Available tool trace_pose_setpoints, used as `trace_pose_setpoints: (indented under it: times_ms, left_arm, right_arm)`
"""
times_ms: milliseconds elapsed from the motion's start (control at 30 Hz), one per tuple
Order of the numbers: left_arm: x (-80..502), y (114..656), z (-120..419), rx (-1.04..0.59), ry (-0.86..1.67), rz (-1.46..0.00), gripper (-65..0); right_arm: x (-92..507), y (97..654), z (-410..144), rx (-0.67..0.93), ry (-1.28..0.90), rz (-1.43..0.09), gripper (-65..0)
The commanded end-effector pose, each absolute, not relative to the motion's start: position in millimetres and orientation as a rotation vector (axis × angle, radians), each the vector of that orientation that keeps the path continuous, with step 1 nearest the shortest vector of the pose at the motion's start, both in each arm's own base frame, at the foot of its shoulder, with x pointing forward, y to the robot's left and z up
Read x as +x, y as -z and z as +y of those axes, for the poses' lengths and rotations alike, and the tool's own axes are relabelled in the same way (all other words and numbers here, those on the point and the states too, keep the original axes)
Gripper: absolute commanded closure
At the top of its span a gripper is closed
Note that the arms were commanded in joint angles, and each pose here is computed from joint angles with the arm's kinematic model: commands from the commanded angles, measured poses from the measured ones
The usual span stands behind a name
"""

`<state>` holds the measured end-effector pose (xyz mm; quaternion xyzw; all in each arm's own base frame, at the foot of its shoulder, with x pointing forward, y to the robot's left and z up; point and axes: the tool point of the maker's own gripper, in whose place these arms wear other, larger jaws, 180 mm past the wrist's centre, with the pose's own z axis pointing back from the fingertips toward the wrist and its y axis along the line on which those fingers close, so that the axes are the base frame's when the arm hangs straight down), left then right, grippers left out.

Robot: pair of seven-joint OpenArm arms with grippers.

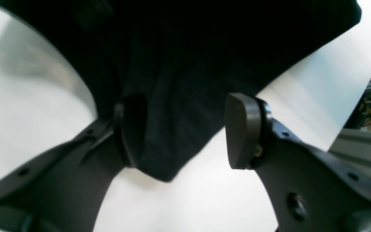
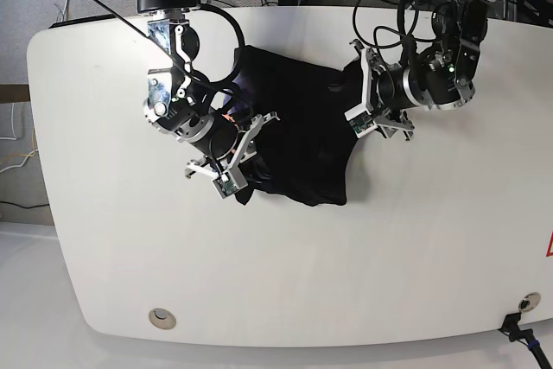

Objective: Fold the T-shirt properly
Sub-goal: 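Lift and fold the bundle over with both grippers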

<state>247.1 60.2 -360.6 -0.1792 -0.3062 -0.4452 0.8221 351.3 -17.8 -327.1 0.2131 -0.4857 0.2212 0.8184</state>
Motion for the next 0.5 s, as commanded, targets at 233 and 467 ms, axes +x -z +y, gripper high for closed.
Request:
trace_pose_setpoints:
  times_ms: [233,467]
  left_arm:
    - [248.8,353.8,60.4,-0.386,0.947,-0.680,-34.9]
    - [249.1,353.5,59.5,-0.388,0.948,-0.681,-34.9]
  right_arm:
    - [347.0,357.8,-24.9,0.476,-0.431,-0.967,-6.0]
    - [354.0,320.5,-23.3,0.460,-0.465,-1.072,-52.1]
